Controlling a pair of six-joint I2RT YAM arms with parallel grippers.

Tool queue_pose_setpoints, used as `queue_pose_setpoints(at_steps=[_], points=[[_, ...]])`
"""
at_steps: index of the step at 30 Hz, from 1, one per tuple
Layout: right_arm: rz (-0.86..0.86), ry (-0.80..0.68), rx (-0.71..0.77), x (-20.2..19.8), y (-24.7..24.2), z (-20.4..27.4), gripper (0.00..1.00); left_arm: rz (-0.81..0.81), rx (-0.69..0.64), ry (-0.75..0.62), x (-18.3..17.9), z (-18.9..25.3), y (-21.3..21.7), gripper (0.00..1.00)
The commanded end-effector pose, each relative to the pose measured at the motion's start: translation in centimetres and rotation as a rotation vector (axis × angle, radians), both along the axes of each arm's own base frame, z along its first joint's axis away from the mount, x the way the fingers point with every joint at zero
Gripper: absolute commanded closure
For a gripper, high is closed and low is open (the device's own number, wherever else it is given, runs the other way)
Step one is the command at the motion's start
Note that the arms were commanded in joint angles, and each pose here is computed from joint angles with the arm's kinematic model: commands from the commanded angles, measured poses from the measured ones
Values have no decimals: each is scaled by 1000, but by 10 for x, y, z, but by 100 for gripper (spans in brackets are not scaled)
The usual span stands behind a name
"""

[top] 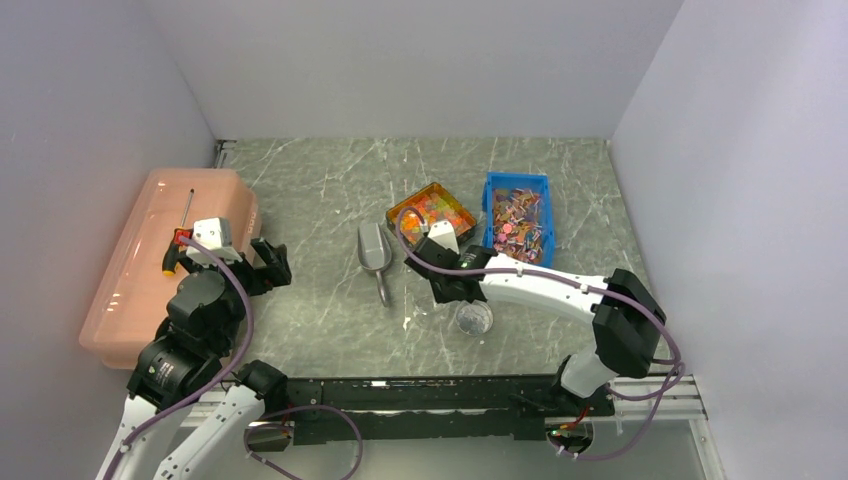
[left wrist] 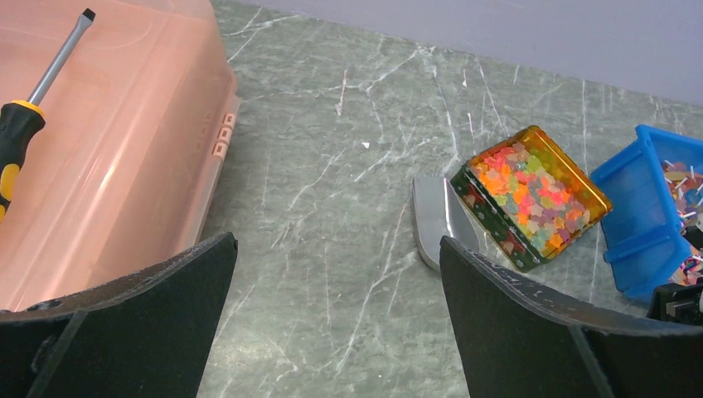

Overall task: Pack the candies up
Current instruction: Adjust the packing bottle at the center of the board.

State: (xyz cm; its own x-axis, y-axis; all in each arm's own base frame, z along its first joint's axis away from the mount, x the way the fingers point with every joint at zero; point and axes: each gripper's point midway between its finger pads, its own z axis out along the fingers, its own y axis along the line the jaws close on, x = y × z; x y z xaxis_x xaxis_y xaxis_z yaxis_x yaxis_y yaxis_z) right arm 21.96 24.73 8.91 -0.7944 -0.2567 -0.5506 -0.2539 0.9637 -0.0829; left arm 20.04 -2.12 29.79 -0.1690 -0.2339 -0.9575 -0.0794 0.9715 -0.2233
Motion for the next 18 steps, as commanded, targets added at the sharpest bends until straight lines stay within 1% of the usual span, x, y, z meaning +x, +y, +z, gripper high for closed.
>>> queue_pose_setpoints(at_steps=[1,3,9,13,18], points=[[-16,-52,30,13,7,21,70,-12,-13,-33,4,9,-3,1],[-15,-62,32,15,8,26,66,-10,-13,-33,4,9,-3,1],[-2,-124,60,26,15,61,64,-14,-13,-36,3,9,-3,1],[23,-158,90,36,29,87,60,-18,-13,-33,3,9,-4,1],[50,-181,124,48,50,104,53,-31,-10,-32,5,9,-7,1]])
